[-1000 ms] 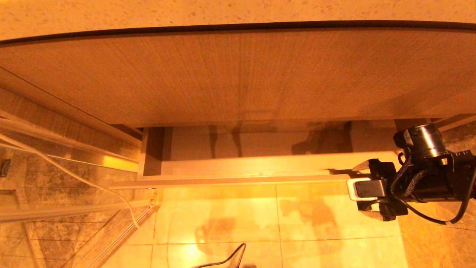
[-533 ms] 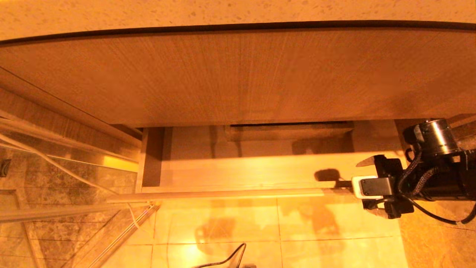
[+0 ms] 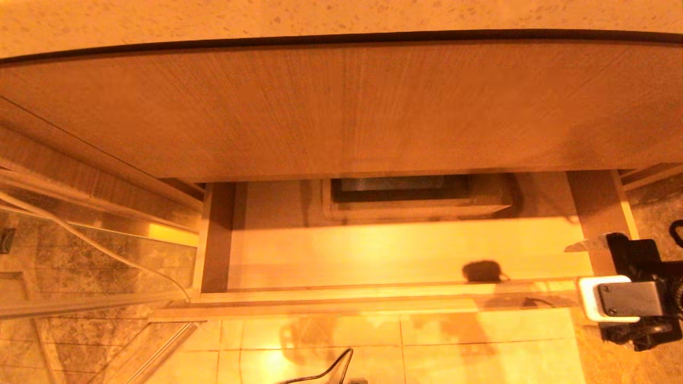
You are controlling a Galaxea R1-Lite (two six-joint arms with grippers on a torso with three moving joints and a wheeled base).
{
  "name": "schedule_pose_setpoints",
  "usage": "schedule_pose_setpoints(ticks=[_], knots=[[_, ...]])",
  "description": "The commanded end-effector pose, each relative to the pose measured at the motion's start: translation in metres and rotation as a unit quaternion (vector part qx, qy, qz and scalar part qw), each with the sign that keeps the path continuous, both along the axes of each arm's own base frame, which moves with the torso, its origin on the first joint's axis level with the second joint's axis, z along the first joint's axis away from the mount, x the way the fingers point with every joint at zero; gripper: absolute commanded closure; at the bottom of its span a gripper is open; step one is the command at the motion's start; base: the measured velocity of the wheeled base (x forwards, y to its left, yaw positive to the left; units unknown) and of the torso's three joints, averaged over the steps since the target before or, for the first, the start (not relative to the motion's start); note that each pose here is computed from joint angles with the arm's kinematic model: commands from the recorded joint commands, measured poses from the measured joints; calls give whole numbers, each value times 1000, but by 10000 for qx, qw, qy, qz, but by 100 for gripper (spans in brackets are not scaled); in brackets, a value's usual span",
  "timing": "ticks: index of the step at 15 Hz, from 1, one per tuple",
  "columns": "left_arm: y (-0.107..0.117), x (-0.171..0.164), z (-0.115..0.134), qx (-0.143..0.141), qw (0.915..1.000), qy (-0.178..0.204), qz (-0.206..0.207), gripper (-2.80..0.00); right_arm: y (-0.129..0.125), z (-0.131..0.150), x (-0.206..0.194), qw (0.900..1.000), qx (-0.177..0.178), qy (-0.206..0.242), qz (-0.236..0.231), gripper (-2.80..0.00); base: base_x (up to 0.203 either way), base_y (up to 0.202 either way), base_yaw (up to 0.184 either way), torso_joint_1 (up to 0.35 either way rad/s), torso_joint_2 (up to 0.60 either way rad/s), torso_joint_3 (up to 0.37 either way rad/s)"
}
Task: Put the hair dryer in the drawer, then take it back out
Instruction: Pull open the drawer
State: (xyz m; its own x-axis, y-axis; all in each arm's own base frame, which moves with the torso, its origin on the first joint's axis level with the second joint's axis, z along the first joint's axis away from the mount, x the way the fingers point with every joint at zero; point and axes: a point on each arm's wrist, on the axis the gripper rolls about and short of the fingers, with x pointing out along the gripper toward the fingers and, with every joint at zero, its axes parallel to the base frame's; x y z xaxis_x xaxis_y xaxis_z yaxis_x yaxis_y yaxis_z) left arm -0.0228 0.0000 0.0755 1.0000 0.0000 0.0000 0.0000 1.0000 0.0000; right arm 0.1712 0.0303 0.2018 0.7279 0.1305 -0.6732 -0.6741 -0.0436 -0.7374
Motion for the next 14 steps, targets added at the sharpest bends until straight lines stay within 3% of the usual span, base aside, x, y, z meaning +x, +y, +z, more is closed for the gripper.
schedule_pose_setpoints(ticks=[1,2,6,9,14], knots=[[0,0,0,0,10000,0,0,-280,-4,9,-17,9995,6,-310,-1,-280,0,0,0,0,0,0],[0,0,0,0,10000,0,0,-280,-5,10,-23,9993,-26,-358,-54,0,0,0,0,0,0,0],[0,0,0,0,10000,0,0,-280,-12,15,-55,9972,-135,-629,-388,0,0,0,0,0,0,0],[0,0,0,0,10000,0,0,-280,-16,14,-78,9967,41,-618,-533,0,0,0,0,0,0,0],[0,0,0,0,10000,0,0,-280,-25,23,-127,9896,406,-1199,-686,0,0,0,0,0,0,0]])
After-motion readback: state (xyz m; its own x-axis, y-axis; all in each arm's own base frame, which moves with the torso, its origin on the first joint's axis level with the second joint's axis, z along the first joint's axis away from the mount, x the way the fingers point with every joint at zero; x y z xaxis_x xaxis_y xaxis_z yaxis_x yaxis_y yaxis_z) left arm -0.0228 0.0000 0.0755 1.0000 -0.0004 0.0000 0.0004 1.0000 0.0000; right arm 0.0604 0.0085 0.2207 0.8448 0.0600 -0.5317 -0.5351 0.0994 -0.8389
